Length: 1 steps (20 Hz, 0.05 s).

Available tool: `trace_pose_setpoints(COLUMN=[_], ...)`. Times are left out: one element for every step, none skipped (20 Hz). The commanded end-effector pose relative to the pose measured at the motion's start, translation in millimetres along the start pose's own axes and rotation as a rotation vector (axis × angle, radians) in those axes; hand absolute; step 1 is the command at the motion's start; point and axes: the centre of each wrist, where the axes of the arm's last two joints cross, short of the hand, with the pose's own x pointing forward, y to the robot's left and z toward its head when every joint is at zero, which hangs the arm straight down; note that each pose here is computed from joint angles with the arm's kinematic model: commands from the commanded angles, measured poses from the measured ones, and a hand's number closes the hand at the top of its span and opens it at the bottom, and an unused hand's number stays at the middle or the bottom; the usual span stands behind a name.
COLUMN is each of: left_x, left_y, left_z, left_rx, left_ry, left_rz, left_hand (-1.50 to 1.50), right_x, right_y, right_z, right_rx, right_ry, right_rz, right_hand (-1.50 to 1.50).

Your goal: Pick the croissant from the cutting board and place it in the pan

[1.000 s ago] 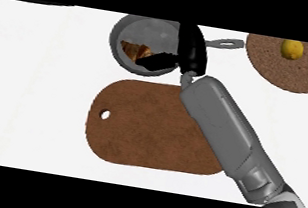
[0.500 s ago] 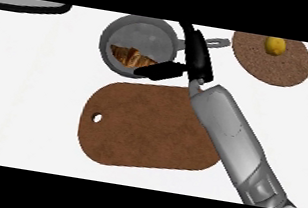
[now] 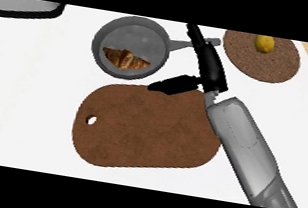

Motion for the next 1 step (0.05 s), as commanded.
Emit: trace_pose_setpoints(left_x=[112.5], left_y=[-11.1], left_z=[-69.5], left_rx=[0.020], left_ry=[-0.515], left_rz=[0.136], left_hand=[0.00], right_x=[-10.4], right_y=[-5.7], right_z=[9.9], right_rx=[0.030], right_ry=[0.002], right_rz=[0.016], right_hand=[-1.50])
